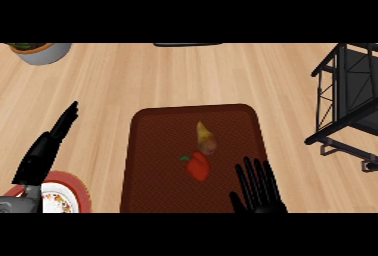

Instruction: Pick the bell pepper from the tray and place it in the tiered shelf

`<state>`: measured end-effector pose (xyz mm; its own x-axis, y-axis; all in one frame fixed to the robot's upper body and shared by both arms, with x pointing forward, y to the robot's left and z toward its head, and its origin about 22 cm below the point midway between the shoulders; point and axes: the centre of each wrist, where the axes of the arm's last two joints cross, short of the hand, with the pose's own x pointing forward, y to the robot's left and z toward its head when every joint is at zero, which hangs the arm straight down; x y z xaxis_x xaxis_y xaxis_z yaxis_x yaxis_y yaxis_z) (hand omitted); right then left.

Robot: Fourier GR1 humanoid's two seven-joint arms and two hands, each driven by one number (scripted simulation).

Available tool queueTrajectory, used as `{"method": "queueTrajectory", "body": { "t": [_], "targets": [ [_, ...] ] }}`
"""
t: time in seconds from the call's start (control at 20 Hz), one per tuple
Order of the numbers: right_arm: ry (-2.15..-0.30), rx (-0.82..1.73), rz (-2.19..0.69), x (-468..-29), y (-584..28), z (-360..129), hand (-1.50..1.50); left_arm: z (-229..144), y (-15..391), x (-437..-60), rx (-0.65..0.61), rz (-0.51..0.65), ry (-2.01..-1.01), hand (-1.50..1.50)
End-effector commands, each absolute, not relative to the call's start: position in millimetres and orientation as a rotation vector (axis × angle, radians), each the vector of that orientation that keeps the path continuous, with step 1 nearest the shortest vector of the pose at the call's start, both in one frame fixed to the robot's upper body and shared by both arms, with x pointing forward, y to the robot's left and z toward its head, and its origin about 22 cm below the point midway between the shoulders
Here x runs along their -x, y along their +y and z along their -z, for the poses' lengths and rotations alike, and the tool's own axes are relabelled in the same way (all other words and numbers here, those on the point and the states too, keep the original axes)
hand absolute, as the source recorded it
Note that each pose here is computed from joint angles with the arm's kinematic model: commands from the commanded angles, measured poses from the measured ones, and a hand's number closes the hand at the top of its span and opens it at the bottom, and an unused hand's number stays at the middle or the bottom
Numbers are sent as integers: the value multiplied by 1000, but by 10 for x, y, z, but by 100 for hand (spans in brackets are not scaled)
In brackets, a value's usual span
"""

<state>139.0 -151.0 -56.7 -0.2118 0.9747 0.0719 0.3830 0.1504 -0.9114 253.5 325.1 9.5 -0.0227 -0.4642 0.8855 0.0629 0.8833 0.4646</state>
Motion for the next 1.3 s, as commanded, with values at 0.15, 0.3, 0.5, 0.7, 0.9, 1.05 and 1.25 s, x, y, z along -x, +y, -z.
{"method": "queueTrajectory", "body": {
  "t": [0.15, 0.3, 0.5, 0.7, 0.9, 1.05, 1.25],
  "targets": [
    [-1340, 1487, -1129, -1225, -1199, 345, -150, -40, 3184, -2492, -305, 436, -1548, 0],
    [-1272, 1570, -1114, -1192, -886, 248, -150, -139, 3216, -2631, -303, 444, -1565, 0],
    [-1237, 1641, -1085, -1148, -438, 72, -150, -144, 3180, -2745, -292, 471, -1570, 0],
    [-1201, 1690, -1088, -1019, -155, 138, -150, 3, 3193, -2643, -291, 467, -1582, 0],
    [-1184, 1685, -1093, -1144, -123, 302, -150, -73, 3125, -2736, -282, 474, -1569, 0],
    [-1222, 1735, -1068, -1387, -85, 243, -150, -35, 3047, -2657, -265, 482, -1567, 0],
    [-1281, 1724, -1060, -1305, -38, 193, -150, -168, 3258, -2846, -254, 460, -1582, 0]
  ]
}}
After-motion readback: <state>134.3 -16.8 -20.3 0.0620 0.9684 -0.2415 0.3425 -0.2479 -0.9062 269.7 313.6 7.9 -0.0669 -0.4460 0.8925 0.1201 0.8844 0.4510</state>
